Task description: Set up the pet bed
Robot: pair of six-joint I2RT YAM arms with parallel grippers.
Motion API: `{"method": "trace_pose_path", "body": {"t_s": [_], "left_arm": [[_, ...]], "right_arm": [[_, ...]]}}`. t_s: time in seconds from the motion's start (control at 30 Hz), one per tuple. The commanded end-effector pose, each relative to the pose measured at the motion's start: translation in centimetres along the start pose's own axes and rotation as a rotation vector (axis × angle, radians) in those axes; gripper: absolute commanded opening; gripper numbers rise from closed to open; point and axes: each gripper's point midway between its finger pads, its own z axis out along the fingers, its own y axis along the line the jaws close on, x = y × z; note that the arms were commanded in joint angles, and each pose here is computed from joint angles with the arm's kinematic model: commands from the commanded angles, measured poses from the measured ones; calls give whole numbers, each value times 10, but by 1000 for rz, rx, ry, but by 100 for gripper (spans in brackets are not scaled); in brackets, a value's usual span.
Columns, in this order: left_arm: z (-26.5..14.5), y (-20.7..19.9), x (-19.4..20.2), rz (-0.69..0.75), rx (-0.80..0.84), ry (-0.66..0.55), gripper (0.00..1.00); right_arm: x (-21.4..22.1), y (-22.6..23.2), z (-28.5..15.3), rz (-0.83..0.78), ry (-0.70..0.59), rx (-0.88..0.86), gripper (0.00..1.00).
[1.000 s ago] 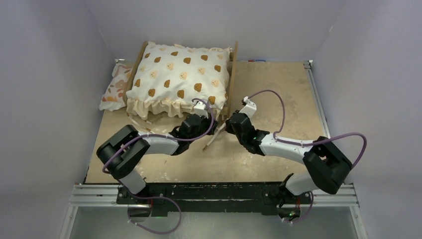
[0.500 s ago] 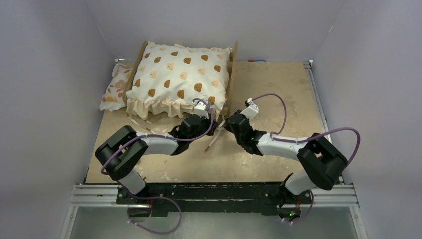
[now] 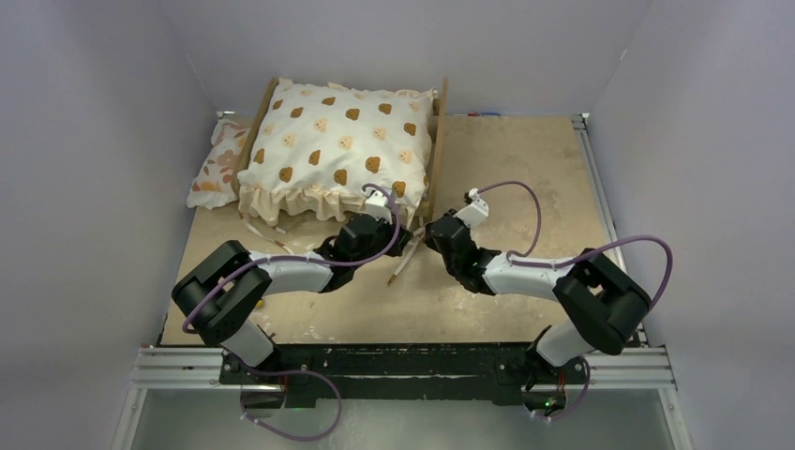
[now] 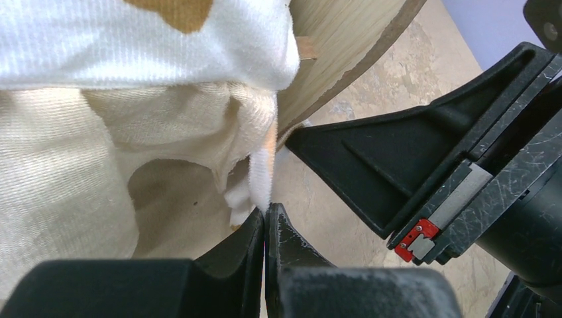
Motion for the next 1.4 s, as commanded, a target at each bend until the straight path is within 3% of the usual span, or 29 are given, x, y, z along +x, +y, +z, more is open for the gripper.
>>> {"method": "trace_pose_path", "body": {"t_s": [0.0, 0.33, 0.6, 0.7, 0.9, 1.37], "left_arm": [[3, -19, -15, -17, 67, -21, 0], [3, -25, -17, -40, 88, -16, 2], [-17, -13, -24, -1, 15, -13, 35], [-31, 0, -27, 25, -35, -42, 43], [-44, 33, -14, 71, -160, -40, 44], [-22, 43, 25, 369, -73, 93, 45]], "right_arm": [[1, 21, 1, 13, 6, -100, 0], [29, 35, -3, -42, 124, -229, 0], [45, 33, -2, -82, 179, -253, 0], [48, 33, 0, -93, 189, -257, 0], [51, 36, 2, -99, 203, -273, 0], [52, 39, 3, -110, 215, -291, 0]]}}
